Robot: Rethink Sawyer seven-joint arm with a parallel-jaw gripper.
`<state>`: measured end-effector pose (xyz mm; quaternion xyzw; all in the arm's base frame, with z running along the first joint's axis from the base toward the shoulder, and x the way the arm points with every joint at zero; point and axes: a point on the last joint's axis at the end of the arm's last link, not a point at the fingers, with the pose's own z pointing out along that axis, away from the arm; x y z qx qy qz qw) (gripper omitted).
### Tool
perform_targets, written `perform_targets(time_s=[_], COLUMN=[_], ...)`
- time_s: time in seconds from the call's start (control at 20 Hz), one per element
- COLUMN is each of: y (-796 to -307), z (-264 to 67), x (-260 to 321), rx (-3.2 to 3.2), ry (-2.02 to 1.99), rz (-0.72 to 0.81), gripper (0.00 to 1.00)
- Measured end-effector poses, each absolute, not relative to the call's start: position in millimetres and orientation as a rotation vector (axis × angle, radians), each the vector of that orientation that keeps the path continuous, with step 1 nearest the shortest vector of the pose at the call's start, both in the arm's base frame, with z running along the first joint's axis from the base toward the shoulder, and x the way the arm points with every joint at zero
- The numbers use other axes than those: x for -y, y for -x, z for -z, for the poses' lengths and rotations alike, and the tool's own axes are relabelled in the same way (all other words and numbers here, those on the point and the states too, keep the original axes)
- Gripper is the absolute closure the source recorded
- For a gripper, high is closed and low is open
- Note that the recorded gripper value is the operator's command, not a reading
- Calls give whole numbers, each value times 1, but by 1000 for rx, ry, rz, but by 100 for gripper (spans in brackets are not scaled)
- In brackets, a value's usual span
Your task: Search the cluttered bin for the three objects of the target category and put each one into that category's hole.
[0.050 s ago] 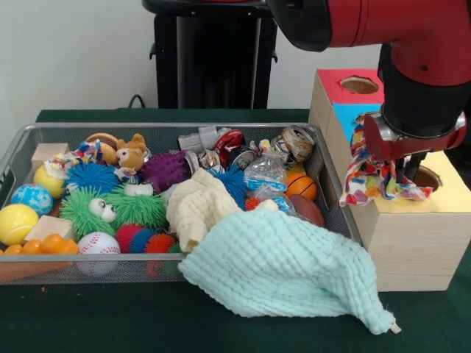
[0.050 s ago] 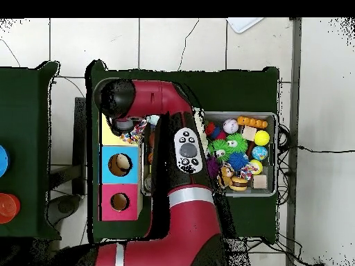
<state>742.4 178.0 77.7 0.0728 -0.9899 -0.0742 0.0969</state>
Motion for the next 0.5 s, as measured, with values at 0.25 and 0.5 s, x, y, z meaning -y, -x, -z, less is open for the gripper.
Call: perform_targets(time_s=[0.25,0.5], y=[-750,-751], z=[-77,-77], x=[-181,-184], rx=[2933,2933], ry=[-155,-119], rz=[265,233], gripper=[100,100])
